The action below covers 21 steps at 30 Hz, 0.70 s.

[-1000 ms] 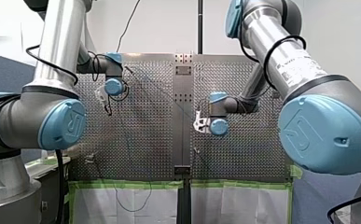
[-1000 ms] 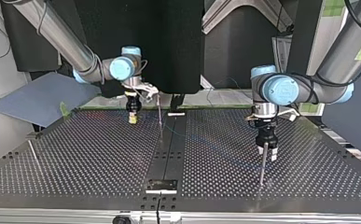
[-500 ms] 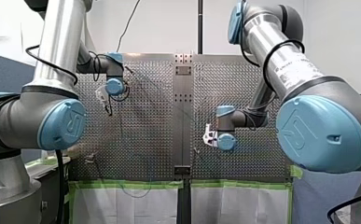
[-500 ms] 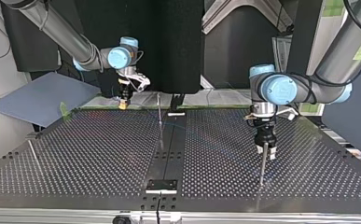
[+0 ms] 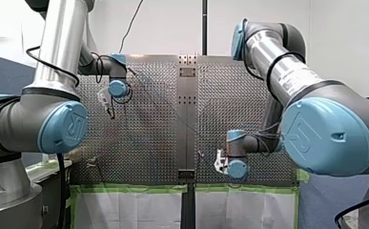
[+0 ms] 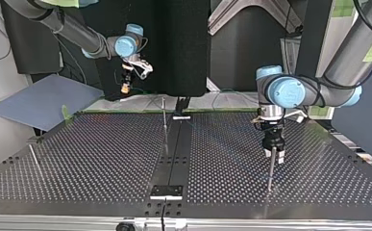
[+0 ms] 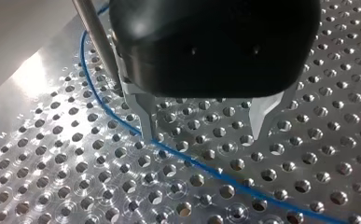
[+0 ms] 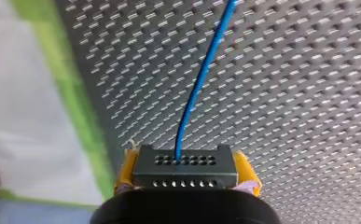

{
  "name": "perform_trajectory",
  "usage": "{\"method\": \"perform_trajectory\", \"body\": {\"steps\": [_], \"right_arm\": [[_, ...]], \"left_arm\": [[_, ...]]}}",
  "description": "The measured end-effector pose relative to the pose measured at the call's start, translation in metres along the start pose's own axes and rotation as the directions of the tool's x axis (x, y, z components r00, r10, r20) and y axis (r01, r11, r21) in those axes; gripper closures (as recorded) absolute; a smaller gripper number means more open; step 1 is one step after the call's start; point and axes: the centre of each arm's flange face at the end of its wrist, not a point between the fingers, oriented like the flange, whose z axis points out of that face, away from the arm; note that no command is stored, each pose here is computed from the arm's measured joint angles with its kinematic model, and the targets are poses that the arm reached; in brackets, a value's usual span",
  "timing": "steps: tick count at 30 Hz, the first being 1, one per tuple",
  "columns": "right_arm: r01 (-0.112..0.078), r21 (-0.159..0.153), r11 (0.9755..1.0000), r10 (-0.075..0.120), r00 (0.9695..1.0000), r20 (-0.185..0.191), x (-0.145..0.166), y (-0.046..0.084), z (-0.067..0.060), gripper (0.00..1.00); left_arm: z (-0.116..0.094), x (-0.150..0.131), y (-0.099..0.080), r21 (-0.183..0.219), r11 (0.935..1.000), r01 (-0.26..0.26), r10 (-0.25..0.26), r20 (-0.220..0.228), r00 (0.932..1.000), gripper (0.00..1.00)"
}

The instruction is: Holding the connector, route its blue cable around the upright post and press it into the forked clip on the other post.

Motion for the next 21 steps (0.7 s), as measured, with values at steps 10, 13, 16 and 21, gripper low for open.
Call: {"method": "perform_trajectory", "body": {"steps": [10,13,16,21], "right_arm": [[0.031,-0.011,0.9995,-0.03,0.9961,0.083,-0.069,0.025,-0.038,0.98],[0.043,-0.011,0.999,-0.041,0.9929,0.111,-0.09,0.033,-0.053,0.98],[0.055,-0.009,0.9985,-0.053,0.989,0.138,-0.11,0.04,-0.069,0.98],[0.065,-0.008,0.9979,-0.063,0.9847,0.162,-0.134,0.049,-0.086,0.98]], "left_arm": [[0.0,0.0,0.0,-0.003,1.0,-0.002,0.002,-0.001,1.0,0.0],[0.0,0.0,0.0,-0.003,1.0,-0.002,0.002,-0.001,1.0,0.0],[0.0,0.0,0.001,-0.006,1.0,-0.002,0.002,0.0,1.0,0.0],[0.0,0.0,0.001,-0.009,1.0,-0.002,0.002,0.002,1.0,0.0]]}}
